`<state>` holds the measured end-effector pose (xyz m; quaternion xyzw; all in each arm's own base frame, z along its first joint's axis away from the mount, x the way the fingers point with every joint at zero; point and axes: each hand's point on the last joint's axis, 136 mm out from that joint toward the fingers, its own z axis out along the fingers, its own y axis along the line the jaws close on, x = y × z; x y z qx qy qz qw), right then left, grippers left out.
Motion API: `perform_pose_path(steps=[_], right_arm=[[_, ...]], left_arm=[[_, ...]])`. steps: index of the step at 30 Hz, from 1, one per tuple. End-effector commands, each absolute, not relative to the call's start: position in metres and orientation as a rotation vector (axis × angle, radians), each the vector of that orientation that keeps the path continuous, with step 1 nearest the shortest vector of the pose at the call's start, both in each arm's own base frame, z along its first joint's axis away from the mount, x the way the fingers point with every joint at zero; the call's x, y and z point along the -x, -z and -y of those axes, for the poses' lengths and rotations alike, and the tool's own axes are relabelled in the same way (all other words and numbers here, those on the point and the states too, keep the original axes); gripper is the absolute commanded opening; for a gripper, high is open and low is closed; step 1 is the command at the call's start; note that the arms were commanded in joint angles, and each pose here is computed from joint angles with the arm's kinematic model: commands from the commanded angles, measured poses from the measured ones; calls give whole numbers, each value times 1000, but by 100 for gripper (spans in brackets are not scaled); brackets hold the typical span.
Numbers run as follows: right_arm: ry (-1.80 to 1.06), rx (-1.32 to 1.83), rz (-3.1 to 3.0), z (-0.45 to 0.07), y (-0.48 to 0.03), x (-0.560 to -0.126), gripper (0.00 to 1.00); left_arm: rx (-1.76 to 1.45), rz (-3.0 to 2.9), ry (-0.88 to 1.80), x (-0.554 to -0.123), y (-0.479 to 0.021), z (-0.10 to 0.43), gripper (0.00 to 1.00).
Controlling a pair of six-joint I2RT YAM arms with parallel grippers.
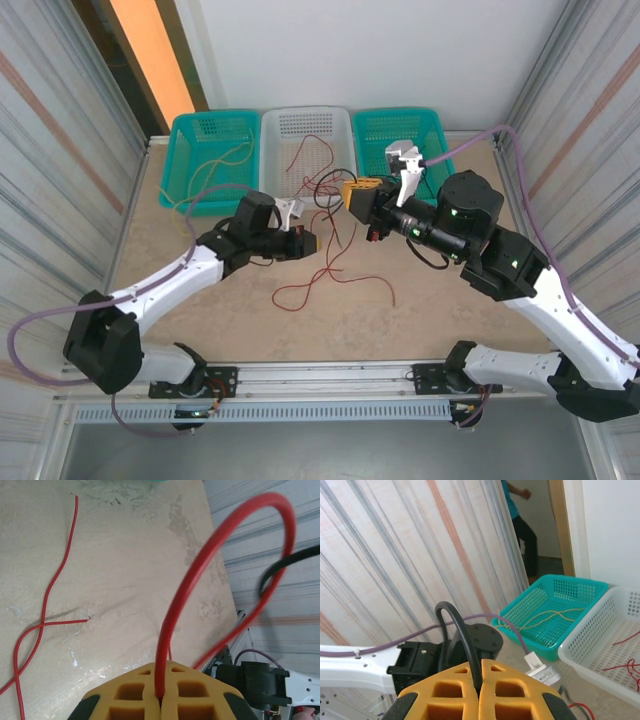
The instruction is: Untangle the cables
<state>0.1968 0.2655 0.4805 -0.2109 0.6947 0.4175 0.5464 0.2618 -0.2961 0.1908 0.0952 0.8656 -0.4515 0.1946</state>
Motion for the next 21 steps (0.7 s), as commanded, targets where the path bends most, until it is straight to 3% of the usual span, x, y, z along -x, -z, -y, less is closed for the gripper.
perform_pose_path(steps=[1,11,21], right_arm=[[-975,514,-1559,-260,-508,-192,0],[-740,372,-1435,-211,-562,-216,0],[-586,18,-1621,-131,-543,-342,0]], left_arm=[[-310,-2406,1274,-261,-194,303,0],[-214,-2639,1057,-249,-126,285,0],[-152,-2714,1018,-240,-104,275,0]])
